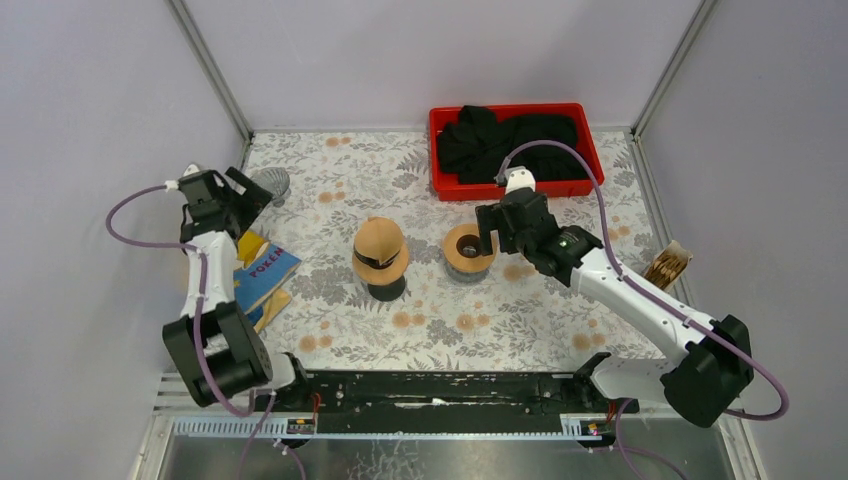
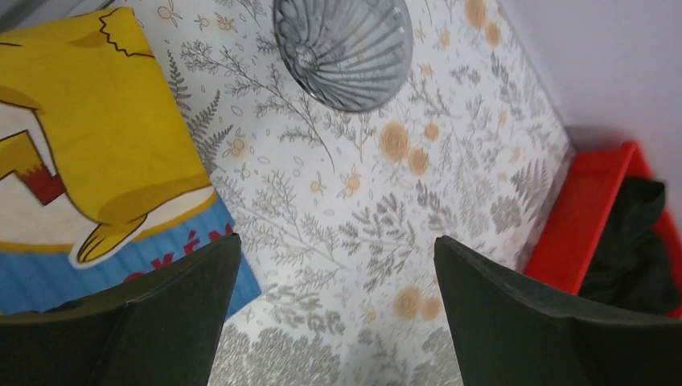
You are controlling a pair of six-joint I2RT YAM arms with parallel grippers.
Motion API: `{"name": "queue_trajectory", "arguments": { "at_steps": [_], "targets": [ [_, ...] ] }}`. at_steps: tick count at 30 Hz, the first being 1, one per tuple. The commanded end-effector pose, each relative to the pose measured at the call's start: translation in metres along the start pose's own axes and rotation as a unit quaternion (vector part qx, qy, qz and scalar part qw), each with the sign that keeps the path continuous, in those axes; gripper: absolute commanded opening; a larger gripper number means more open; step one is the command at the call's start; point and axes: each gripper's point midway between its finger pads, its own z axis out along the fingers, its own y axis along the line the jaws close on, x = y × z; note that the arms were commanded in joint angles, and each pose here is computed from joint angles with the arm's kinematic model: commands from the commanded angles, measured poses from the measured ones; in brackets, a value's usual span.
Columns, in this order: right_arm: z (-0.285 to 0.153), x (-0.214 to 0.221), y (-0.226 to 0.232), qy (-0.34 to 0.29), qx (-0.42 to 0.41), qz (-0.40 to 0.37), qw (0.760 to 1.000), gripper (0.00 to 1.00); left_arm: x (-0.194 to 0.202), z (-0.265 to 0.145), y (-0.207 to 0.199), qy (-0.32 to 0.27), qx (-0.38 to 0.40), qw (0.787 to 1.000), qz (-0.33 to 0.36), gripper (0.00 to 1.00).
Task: Place the coffee filter in the dripper
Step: Place the dripper holder onto the coffee server, then pick up the coffee dripper from the center of the board.
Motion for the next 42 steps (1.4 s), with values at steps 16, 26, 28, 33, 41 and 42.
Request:
{"name": "queue_trajectory", "arguments": {
  "at_steps": [16,26,28,33,41,42],
  "targets": [
    [0.007,-0.018,-0.009,-0.033,0.008,0.004,0.999,0.99,-0.046,0.096,0.031,-0.014,0.051,0.980,-0.190,0.84],
    [0.013,-0.015,-0.011,-0.027,0.012,0.002,1.000,0.99,-0.044,0.124,0.047,-0.040,0.033,0.976,-0.210,0.68],
    [0.014,-0.015,-0.012,-0.026,0.013,0.001,1.000,0.99,-0.043,0.129,0.045,-0.043,0.032,0.977,-0.207,0.65],
    [0.015,-0.014,-0.014,-0.024,0.019,-0.001,1.000,0.99,-0.037,0.145,0.043,-0.044,0.023,0.977,-0.206,0.60],
    [0.016,-0.013,-0.019,-0.022,0.029,-0.002,0.999,0.99,-0.031,0.162,0.040,-0.045,0.020,0.977,-0.206,0.39],
    [0.016,-0.013,-0.019,-0.021,0.029,-0.002,0.999,0.99,-0.031,0.162,0.038,-0.044,0.022,0.977,-0.206,0.36]
  ]
}}
